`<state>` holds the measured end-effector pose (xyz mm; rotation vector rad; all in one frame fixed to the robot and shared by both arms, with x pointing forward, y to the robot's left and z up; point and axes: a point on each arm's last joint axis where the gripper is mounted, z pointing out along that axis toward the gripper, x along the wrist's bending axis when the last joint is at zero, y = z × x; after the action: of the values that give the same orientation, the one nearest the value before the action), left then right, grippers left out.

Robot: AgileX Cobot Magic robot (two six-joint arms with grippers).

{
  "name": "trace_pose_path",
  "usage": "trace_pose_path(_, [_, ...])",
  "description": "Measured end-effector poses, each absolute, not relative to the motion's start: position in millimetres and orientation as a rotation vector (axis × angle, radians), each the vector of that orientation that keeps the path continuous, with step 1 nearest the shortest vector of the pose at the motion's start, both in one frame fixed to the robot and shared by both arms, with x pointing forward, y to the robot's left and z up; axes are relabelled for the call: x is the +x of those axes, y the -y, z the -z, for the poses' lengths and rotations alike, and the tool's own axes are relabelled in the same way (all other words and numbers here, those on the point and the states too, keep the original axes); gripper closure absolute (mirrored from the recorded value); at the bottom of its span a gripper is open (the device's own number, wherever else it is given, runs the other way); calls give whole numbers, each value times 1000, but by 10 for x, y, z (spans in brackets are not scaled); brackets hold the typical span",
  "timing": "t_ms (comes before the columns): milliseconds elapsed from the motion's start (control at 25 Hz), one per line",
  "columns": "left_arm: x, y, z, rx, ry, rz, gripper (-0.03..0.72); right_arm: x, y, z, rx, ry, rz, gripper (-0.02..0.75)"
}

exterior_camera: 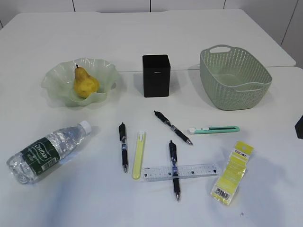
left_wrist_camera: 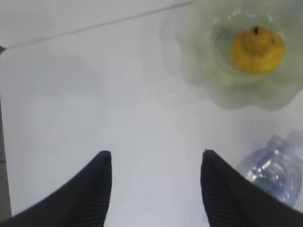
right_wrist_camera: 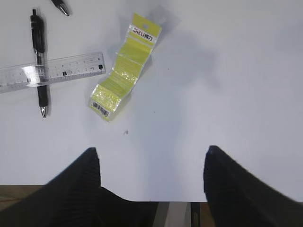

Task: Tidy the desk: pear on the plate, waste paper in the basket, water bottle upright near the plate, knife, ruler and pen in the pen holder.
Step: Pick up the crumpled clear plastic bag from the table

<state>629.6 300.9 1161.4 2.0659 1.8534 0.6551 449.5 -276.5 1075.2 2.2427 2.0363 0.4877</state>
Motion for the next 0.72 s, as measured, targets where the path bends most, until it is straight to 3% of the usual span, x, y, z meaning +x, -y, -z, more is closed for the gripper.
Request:
trace_pose_path(320, [5913,-2967,-11284,2141,-1920,-447,269,4604,2729,-10637,2307,-2052,-482,205])
trace_pose_path(720, [5805,-2943,-11222,2139,-1925,-391,272,4934,2696,-10271,2390,-2060,-433,205])
